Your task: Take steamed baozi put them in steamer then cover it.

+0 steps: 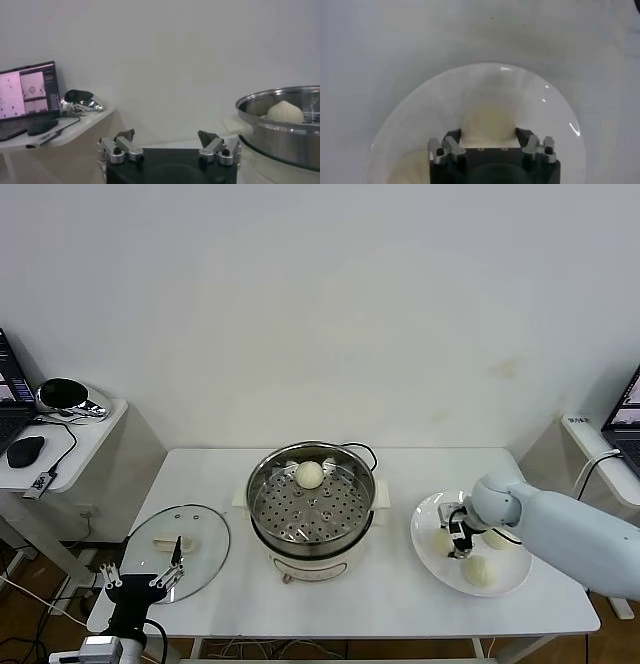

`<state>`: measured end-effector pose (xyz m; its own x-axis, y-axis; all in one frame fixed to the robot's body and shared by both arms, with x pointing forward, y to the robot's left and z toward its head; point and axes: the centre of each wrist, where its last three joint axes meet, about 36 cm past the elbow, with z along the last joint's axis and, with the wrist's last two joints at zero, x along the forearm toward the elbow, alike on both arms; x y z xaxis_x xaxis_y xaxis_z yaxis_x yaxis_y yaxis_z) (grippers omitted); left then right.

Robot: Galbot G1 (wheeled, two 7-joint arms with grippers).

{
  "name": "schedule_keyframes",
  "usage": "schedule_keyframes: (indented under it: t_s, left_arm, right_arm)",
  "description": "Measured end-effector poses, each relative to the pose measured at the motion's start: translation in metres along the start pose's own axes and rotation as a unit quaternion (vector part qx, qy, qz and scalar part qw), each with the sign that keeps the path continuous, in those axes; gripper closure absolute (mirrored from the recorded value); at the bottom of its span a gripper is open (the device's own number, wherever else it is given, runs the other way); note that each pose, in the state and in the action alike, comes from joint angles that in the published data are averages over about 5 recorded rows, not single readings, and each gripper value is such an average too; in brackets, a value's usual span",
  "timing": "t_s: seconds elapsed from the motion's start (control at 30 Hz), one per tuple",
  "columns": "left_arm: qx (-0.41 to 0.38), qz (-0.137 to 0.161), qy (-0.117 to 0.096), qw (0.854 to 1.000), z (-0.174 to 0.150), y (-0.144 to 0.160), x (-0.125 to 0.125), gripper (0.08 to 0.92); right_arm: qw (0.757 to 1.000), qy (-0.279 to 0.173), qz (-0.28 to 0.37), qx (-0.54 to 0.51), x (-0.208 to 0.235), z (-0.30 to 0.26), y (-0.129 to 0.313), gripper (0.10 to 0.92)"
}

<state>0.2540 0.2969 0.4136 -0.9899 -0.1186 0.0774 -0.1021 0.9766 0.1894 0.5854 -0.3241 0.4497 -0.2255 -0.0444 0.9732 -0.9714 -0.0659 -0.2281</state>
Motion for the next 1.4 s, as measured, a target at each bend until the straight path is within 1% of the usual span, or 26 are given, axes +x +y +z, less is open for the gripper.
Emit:
schedule_keyframes:
  t_s: [0.13,0.27,0.4,0.53,0.67,0.8,0.97,1.07,1.17,1.4]
  left_arm:
    - [0.0,0.0,-0.001,1.0,0.0,0.0,0.0,0.177]
    - [0.0,0.001,-0.003,1.0,-0.002,0.0,-0.001,0.177]
    - [0.0,0.003,-0.006,1.0,-0.004,0.001,-0.002,0.177]
    - [0.001,0.007,-0.005,1.0,-0.005,0.0,-0.003,0.177]
    - [0.003,0.011,-0.004,1.0,-0.005,0.001,-0.005,0.177]
    - [0.005,0.015,-0.002,1.0,-0.004,0.001,-0.007,0.177]
    - [0.008,0.017,-0.002,1.0,-0.003,0.001,-0.009,0.177]
    - [0.01,0.016,-0.003,1.0,-0.003,0.002,-0.011,0.177]
    - [0.014,0.014,-0.004,1.0,-0.003,0.002,-0.012,0.177]
    - [0.02,0.006,-0.005,1.0,-0.003,0.003,-0.013,0.177]
  right_arm:
    - [1.0,-0.001,0.001,-0.004,0.01,0.003,-0.004,0.461]
    - [1.0,-0.002,0.006,-0.01,0.03,0.006,-0.012,0.47]
    - [1.0,-0.007,0.016,-0.02,0.06,0.009,-0.023,0.476]
    - [0.999,-0.02,0.034,-0.023,0.101,0.002,-0.039,0.474]
    - [0.998,-0.04,0.055,-0.015,0.148,-0.019,-0.055,0.473]
    - [0.995,-0.066,0.073,-0.004,0.192,-0.053,-0.069,0.471]
    - [0.992,-0.098,0.08,0.004,0.228,-0.105,-0.082,0.47]
    - [0.991,-0.111,0.073,0.011,0.236,-0.142,-0.087,0.466]
    - [0.991,-0.119,0.062,0.02,0.234,-0.18,-0.09,0.463]
    - [0.991,-0.121,0.035,0.042,0.206,-0.261,-0.093,0.462]
